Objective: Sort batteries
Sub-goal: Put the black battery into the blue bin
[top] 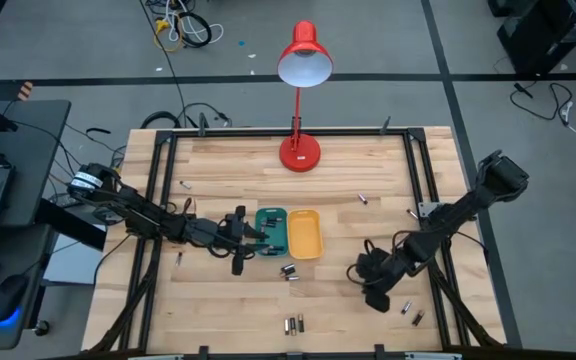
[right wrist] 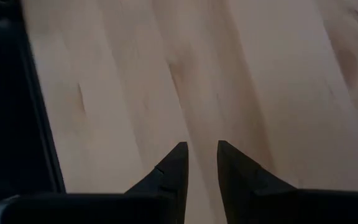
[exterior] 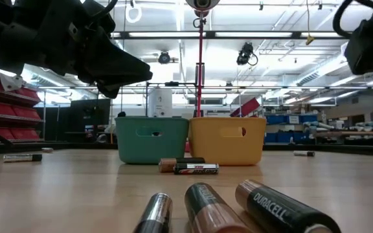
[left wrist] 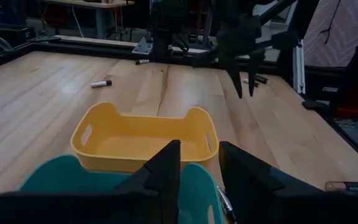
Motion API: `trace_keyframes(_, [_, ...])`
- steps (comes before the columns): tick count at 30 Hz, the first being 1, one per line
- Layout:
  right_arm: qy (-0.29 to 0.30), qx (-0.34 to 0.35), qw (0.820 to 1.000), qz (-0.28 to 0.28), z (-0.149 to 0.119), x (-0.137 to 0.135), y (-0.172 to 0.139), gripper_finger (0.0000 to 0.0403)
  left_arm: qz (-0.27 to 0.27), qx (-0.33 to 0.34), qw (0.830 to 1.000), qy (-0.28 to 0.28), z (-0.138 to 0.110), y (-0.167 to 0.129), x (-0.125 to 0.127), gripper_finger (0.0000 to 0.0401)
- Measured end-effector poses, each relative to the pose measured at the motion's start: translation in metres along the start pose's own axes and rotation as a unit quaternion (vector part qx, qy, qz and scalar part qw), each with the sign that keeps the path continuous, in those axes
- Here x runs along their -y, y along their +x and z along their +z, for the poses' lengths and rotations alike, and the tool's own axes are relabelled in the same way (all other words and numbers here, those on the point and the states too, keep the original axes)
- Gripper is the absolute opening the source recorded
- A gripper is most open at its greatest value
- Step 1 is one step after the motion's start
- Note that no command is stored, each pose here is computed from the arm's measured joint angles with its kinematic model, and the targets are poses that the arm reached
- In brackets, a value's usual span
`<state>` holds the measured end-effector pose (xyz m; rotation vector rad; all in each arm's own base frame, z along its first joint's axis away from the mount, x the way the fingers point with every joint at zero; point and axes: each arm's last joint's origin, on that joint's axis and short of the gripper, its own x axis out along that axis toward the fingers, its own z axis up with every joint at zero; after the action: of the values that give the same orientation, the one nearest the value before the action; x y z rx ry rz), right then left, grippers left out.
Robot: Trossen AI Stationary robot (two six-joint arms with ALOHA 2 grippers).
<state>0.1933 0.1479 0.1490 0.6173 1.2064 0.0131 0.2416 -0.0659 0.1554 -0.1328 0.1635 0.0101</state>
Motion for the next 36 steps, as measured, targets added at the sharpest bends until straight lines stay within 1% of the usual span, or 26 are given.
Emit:
trace_keyframes(3, [0.019, -0.025, 0.999, -0.021, 0.004, -0.009, -0.010, 0.0072, 0.000, 0.000, 1.000, 0.000, 0.000, 0.000, 0.000, 0.0127])
trace_keyframes(9, [0.066, -0.071, 0.994, -0.042, 0.005, -0.023, -0.025, 0.0072, -0.001, -0.001, 1.000, 0.000, 0.000, 0.000, 0.000, 0.0127])
trace_keyframes(13, [0.118, -0.116, 0.986, -0.036, -0.004, -0.032, -0.028, 0.0069, -0.001, -0.001, 1.000, 0.000, 0.000, 0.000, 0.000, 0.0127])
trace_keyframes(17, [0.179, -0.159, 0.970, -0.044, -0.021, -0.037, -0.029, 0.0067, 0.001, -0.011, 1.000, 0.003, -0.002, 0.000, 0.000, 0.0127])
trace_keyframes(19, [0.222, -0.172, 0.958, -0.063, -0.028, -0.038, -0.030, 0.0067, 0.002, -0.015, 1.000, 0.004, -0.003, 0.000, 0.000, 0.0127])
trace_keyframes(21, [0.270, -0.184, 0.942, -0.084, -0.034, -0.038, -0.031, 0.0067, 0.003, -0.021, 1.000, 0.006, -0.004, 0.000, 0.000, 0.0127])
trace_keyframes(24, [0.344, -0.196, 0.912, -0.109, -0.040, -0.038, -0.032, 0.0069, 0.004, -0.027, 1.000, 0.007, -0.005, 0.000, -0.001, 0.0127])
trace_keyframes(27, [0.408, -0.192, 0.883, -0.127, -0.045, -0.039, -0.033, 0.0074, 0.005, -0.029, 1.000, 0.008, -0.006, 0.000, -0.001, 0.0127])
trace_keyframes(30, [0.451, -0.195, 0.860, -0.141, -0.050, -0.041, -0.033, 0.0080, 0.005, -0.029, 1.000, 0.008, -0.006, 0.000, -0.001, 0.0127])
trace_keyframes(36, [0.500, -0.197, 0.827, -0.167, -0.065, -0.044, -0.034, 0.0093, 0.005, -0.030, 1.000, 0.009, -0.006, 0.000, -0.001, 0.0127])
